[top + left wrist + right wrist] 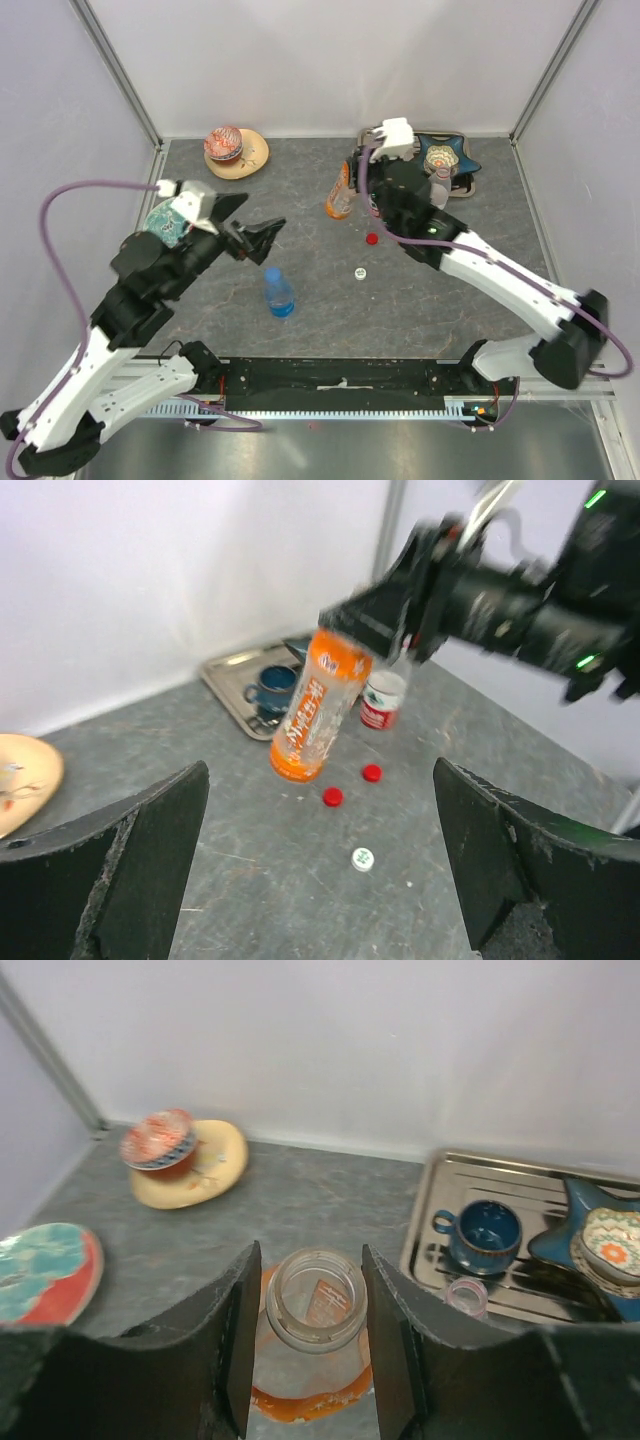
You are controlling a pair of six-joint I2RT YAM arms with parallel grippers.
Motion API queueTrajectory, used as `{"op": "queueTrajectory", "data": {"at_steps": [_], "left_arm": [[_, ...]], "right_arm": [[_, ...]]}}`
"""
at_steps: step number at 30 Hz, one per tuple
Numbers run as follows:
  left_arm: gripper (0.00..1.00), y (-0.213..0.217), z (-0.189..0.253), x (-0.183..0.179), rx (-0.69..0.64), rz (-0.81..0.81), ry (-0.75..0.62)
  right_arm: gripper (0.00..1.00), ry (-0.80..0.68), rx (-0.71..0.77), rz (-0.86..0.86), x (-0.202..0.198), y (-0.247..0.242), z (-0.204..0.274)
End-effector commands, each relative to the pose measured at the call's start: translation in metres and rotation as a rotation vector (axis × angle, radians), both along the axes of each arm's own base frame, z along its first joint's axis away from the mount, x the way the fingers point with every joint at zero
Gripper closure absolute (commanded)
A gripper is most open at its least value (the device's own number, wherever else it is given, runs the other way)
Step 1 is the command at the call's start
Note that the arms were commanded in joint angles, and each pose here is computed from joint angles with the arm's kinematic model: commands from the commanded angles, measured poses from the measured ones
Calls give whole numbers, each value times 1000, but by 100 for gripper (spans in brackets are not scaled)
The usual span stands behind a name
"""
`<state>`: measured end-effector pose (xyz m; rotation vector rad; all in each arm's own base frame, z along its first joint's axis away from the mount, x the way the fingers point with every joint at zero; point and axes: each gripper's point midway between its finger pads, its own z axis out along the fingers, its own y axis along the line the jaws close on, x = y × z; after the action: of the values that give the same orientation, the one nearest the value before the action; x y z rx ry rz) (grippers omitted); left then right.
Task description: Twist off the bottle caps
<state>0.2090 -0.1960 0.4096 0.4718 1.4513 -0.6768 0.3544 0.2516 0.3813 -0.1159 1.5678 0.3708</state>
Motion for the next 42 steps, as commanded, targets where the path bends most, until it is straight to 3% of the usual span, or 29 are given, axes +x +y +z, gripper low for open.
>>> {"op": "queueTrajectory", "data": {"at_steps": [1,11,28,31,35,38,42], "left_arm": [[0,42,-9,-3,-37,167,-1],[0,46,-47,-7,13,168,57],[0,31,-63,5,35,153,71],[0,30,-63,6,38,153,71],[1,30,-64,5,39,150,72],[0,29,-63,5,37,145,70],[0,28,-63,6,40,142,75]], "right_arm": [[100,-95,-41,-214,45,-4,-9],[100,-23,-187,-248,100,37,-95],[100,46,-297,-271,118,41,-157],[89,63,-313,-275,118,41,-161],[64,72,-302,-274,116,39,-155],[52,72,-286,-272,114,39,-147],[49,74,-283,-274,113,38,-138]]}}
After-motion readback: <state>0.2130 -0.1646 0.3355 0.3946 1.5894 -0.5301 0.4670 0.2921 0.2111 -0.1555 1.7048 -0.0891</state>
